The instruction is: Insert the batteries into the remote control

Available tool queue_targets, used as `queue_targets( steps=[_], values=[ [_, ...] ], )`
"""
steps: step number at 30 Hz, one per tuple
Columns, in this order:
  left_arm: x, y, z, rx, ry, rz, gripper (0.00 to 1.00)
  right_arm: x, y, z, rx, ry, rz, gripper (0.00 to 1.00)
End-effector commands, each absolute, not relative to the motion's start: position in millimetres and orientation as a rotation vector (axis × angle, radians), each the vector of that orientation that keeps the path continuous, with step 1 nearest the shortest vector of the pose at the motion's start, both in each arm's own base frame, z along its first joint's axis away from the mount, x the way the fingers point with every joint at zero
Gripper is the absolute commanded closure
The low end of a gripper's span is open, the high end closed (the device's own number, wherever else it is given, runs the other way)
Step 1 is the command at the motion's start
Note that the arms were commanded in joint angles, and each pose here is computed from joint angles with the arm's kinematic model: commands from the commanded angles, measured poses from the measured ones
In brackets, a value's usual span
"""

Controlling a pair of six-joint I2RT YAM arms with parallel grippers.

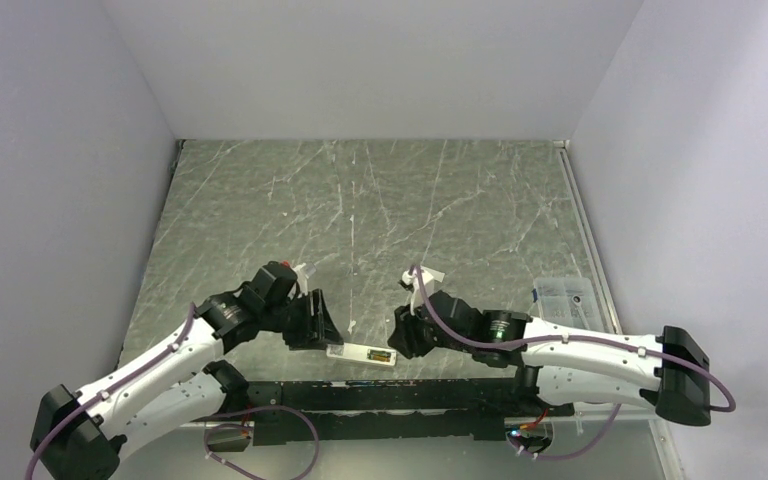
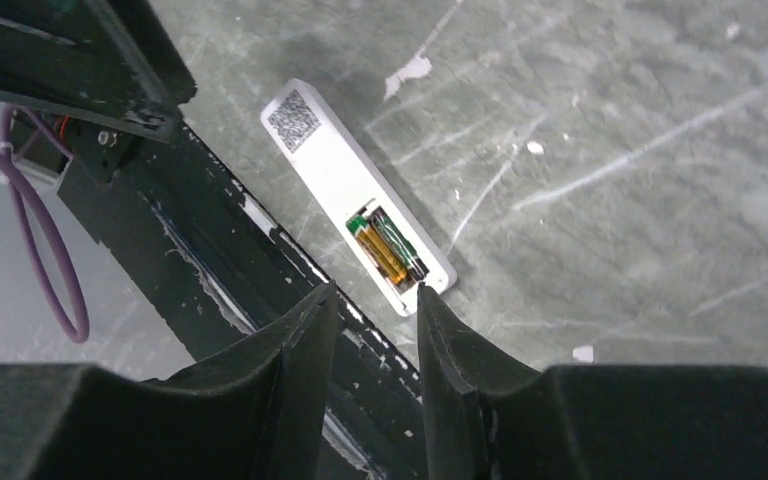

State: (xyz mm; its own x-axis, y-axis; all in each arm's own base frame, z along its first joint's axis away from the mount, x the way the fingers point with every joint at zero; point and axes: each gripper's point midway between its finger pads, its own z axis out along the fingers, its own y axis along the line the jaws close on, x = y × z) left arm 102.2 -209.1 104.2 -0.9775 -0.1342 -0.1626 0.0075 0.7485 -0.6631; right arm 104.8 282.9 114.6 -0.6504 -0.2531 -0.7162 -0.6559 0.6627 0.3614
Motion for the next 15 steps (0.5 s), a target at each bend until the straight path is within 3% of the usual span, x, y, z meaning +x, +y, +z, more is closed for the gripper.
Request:
queue_targets(
  steps=[1,15],
  values=[
    [110.7,-224.3,126.5,0.015,2.672,-1.129,0.45,102.1,270.1,105.2,-0.439,2.344,0.853,0.62],
    [115.0,-246.6,133.0,0.055,2.642,-1.234,0.46,81.7,261.1,73.5,-0.026,2.485,1.052,0.67]
  ],
)
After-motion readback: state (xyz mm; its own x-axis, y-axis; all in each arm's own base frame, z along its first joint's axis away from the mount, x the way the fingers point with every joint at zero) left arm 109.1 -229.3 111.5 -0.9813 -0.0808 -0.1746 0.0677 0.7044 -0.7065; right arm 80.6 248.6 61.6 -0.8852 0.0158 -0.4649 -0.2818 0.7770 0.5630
